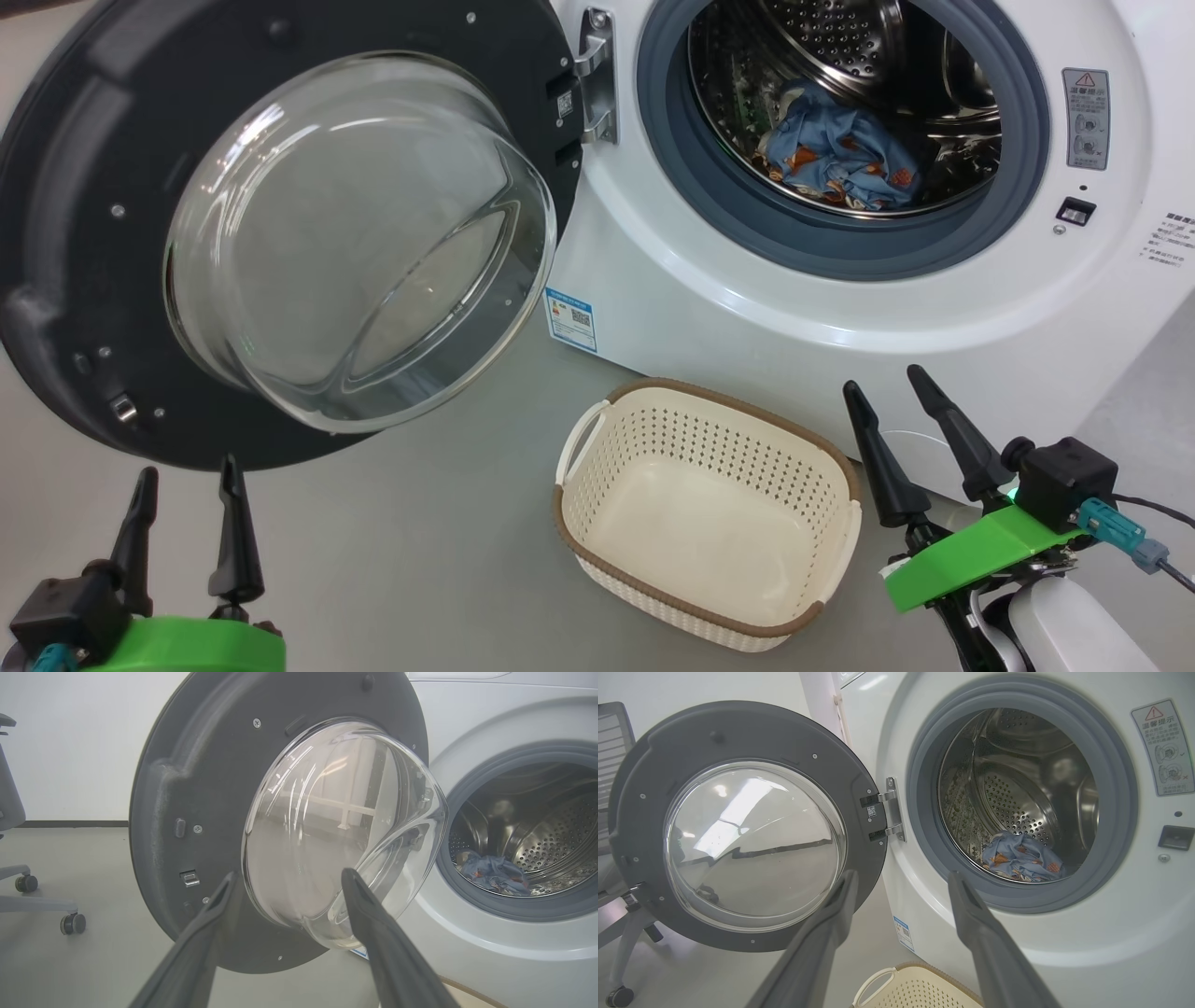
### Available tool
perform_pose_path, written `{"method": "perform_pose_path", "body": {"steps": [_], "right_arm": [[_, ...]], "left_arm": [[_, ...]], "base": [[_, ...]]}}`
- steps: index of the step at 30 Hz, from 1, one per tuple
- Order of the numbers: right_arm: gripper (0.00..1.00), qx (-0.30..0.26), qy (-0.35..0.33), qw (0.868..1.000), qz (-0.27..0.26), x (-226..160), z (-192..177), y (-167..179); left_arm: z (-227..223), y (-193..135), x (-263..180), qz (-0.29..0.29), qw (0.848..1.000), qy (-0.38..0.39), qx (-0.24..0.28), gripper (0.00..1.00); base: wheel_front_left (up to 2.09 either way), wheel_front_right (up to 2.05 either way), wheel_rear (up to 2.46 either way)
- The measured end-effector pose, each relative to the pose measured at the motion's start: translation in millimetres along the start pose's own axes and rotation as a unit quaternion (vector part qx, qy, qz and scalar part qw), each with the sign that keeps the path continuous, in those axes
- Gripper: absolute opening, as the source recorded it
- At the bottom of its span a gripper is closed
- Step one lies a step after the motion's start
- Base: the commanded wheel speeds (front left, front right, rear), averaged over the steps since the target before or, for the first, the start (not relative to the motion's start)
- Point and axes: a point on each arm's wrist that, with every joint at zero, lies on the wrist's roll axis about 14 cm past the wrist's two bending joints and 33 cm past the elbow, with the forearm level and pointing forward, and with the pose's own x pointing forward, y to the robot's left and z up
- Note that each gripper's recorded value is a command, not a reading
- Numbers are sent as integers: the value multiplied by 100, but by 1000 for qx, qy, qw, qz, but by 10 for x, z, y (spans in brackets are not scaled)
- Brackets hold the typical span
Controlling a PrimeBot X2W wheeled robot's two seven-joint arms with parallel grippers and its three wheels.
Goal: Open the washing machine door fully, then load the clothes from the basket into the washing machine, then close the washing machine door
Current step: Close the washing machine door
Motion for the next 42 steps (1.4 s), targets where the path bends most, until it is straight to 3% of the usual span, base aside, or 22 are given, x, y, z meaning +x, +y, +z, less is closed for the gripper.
{"method": "perform_pose_path", "body": {"steps": [9,10,11,12,19,27,30,35,39,42], "right_arm": [[100,0,-1,1000,-1,-3,11,-2],[100,0,-2,1000,-1,-4,14,-4],[100,0,-2,1000,-2,-4,18,-5],[100,0,-3,1000,-2,-6,23,-5],[100,-1,-6,1000,-5,-16,47,-15],[100,-3,-8,1000,-11,-41,66,-62],[100,-5,-8,1000,-16,-66,76,-101],[100,-12,-7,1000,-24,-125,89,-184],[100,-13,-6,999,-37,-189,83,-269],[100,-15,-3,999,-46,-236,68,-343]], "left_arm": [[8,1,1,-1,1000,-1,1,100],[10,2,1,-1,1000,-1,1,80],[11,2,2,-1,1000,-2,1,15],[13,6,2,0,1000,-2,1,0],[303,-50,74,-16,999,-46,2,0],[1403,-115,297,-69,978,-192,52,0],[1743,-177,344,-90,968,-230,46,0],[2068,-58,508,-88,963,-248,-63,0],[2004,398,824,-37,953,-210,-216,0],[1865,666,976,-1,941,-181,-285,0]], "base": [[0,0,0],[0,0,0],[0,0,0],[0,0,0],[0,0,0],[0,0,0],[0,0,0],[0,0,0],[0,0,0],[0,0,0]]}}
